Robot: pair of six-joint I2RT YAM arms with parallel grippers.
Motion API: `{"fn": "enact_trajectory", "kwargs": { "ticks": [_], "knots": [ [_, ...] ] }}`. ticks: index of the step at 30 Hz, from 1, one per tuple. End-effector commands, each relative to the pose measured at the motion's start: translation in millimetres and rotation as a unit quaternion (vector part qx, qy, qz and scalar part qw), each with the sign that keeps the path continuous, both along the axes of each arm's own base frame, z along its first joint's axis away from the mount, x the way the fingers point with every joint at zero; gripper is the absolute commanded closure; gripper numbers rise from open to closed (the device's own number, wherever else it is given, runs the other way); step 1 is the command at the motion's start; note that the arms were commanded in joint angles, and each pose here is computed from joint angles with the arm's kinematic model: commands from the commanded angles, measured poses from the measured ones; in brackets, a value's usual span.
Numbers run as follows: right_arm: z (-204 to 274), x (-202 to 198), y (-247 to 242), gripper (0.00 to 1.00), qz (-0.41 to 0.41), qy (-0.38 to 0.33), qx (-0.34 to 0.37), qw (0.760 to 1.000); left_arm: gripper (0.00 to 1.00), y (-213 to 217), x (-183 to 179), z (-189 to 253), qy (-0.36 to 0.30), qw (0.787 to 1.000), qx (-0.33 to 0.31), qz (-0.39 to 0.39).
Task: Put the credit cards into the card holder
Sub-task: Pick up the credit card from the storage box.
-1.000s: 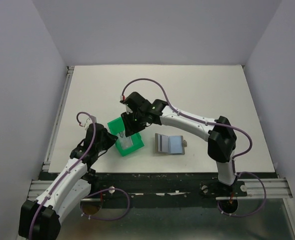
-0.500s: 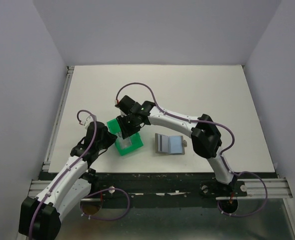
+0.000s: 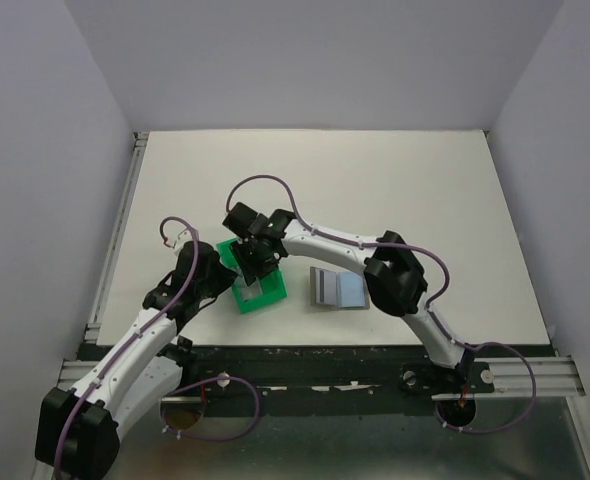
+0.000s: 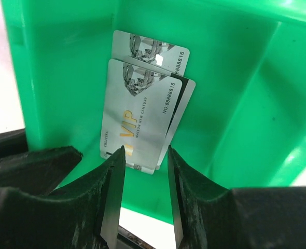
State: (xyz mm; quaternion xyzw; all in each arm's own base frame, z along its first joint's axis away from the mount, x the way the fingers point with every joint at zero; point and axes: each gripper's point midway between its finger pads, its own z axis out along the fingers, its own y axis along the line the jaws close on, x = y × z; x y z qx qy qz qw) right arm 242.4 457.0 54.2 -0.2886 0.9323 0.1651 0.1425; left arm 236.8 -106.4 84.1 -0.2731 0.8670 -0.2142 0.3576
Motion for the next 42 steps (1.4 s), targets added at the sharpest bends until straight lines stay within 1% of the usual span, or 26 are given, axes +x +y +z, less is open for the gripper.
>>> {"fn": "enact_trajectory", "kwargs": {
  "ticks": [1,15,18,25,29,33,42],
  "knots": [
    [-28.1,2.4,-16.3,0.53,-0.015,-0.007,-0.058,0.998,1.00,-8.5,15.5,27.7,-0.038,0.999,-0.013,-0.004],
    [-62.2,8.3,-33.1,0.51,-0.048,-0.012,-0.121,0.991,1.00,-11.6,15.3,28.7,-0.036,0.999,-0.014,-0.007],
    [-64.2,6.7,-35.0,0.51,-0.046,-0.011,-0.126,0.991,1.00,-11.7,15.3,28.3,-0.035,0.999,-0.014,-0.007],
    [-54.1,21.9,-45.5,0.45,-0.053,-0.059,-0.166,0.983,1.00,-13.2,15.4,28.3,-0.035,0.999,-0.015,-0.010],
    [-56.7,23.4,-48.8,0.43,-0.051,-0.060,-0.181,0.980,1.00,-13.6,15.2,27.6,-0.033,0.999,-0.014,-0.011],
    [-64.6,16.1,-46.0,0.43,-0.046,-0.040,-0.175,0.983,1.00,-14.7,15.2,26.6,-0.031,0.999,-0.015,-0.013],
    [-72.6,-9.2,-21.7,0.44,-0.030,0.030,-0.113,0.993,1.00,-15.6,13.8,23.9,-0.028,0.999,-0.017,-0.015]
  ]
}}
